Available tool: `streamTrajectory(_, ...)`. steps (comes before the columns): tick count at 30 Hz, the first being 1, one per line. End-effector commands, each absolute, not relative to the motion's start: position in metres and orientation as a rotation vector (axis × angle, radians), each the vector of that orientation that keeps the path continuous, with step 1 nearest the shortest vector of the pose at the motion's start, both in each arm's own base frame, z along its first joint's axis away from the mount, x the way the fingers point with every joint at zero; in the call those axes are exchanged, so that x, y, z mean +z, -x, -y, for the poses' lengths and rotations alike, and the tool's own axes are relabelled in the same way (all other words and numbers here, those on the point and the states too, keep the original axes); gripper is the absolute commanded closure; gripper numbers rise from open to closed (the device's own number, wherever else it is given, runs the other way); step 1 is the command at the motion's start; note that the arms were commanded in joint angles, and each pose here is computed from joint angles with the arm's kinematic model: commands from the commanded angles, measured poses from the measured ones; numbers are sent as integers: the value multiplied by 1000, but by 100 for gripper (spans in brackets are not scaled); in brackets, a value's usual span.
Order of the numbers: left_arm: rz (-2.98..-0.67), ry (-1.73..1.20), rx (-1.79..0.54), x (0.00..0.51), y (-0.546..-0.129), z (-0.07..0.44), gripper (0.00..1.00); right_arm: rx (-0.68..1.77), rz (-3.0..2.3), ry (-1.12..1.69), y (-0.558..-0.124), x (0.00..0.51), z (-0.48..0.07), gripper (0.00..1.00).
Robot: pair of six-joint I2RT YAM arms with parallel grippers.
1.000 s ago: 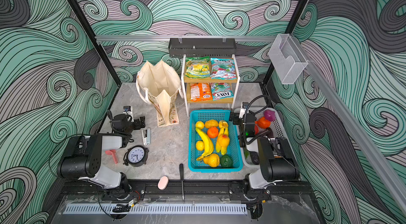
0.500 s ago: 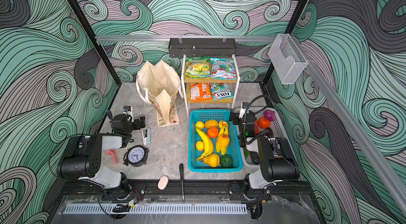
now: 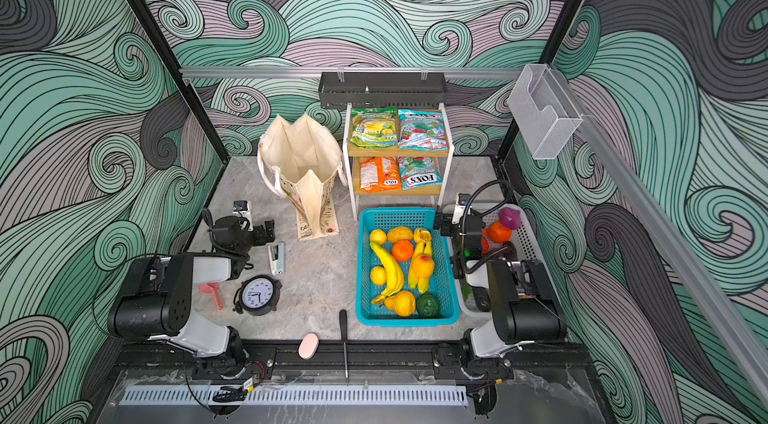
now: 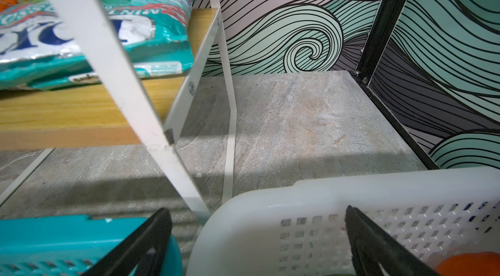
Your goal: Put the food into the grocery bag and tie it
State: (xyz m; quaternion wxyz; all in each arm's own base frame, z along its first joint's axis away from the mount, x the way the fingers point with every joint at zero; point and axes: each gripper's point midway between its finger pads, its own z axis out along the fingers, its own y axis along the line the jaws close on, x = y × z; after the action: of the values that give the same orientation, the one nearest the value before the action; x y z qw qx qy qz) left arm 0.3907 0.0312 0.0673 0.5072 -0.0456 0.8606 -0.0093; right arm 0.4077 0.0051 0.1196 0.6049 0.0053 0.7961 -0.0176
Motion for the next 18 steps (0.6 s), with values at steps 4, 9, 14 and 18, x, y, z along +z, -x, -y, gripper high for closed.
streamTrajectory(4,-2039,88,-28,82,-400,-28,1,-80,-1940,-2,-398,92,0,0)
streamTrajectory(9,-2039,89,-27,82,-400,-28,1,-79,-1941,-2,-398,92,1,0)
streamTrajectory(14,-2033,88,-26,83,-399,-29,1,-79,-1938,-1,-397,92,0,0)
streamTrajectory(18,-2005,133,-3,93,-394,-34,1,-88,-1930,-23,-396,97,4,0)
